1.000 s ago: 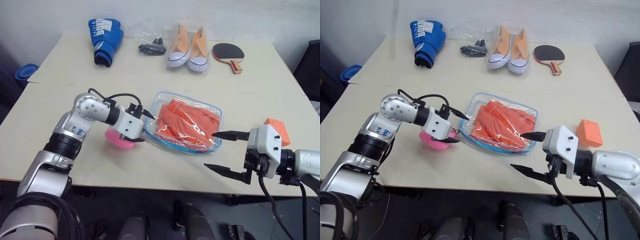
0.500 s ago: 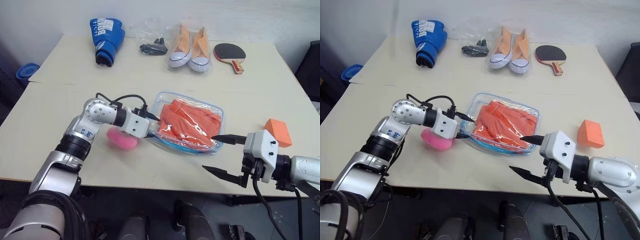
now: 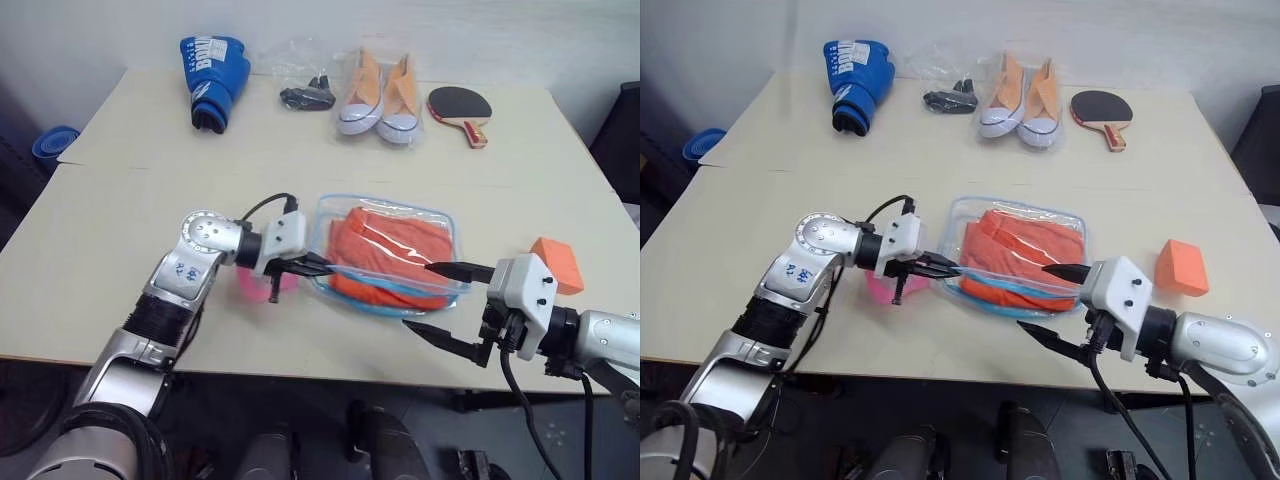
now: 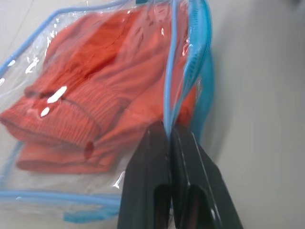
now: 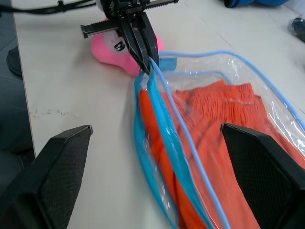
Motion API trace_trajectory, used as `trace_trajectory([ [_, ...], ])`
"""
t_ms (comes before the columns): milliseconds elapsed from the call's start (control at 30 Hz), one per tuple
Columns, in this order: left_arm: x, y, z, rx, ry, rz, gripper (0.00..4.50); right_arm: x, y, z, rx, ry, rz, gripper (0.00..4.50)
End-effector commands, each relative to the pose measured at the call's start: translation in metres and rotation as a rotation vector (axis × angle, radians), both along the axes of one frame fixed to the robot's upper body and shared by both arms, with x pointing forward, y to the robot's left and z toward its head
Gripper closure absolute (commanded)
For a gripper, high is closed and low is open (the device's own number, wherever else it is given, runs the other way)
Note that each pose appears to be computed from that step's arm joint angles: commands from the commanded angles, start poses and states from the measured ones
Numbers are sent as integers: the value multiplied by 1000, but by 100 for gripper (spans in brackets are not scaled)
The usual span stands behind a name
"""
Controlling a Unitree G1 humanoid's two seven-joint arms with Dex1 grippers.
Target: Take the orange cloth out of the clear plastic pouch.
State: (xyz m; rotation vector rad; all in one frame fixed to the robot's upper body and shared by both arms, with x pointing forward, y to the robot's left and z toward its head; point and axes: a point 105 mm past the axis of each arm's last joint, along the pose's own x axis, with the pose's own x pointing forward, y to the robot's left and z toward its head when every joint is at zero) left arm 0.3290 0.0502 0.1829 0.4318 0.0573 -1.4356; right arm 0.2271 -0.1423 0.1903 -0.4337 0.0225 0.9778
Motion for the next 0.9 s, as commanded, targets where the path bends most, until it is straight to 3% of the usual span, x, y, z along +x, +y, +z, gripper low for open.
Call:
trace_trajectory([
  [33,2,-13,22,-123,112,152,450,2,11,-4,-29,-49,-5,125],
  [133,5,-13,18,-113,118,216,450,10,11,-18,-88,-55,-41,231],
  [233,3,-12,8,-76,97,232,450,31,3,-31,-170,-76,-143,231],
  [400,0,-15,4,-71,91,235,450,42,-4,-49,-298,-116,-170,231],
  [733,-5,-20,6,-80,85,212,450,70,-13,-61,-383,-190,-263,231],
  [900,-5,-22,9,-91,86,213,450,74,-19,-69,-513,-259,-251,231],
])
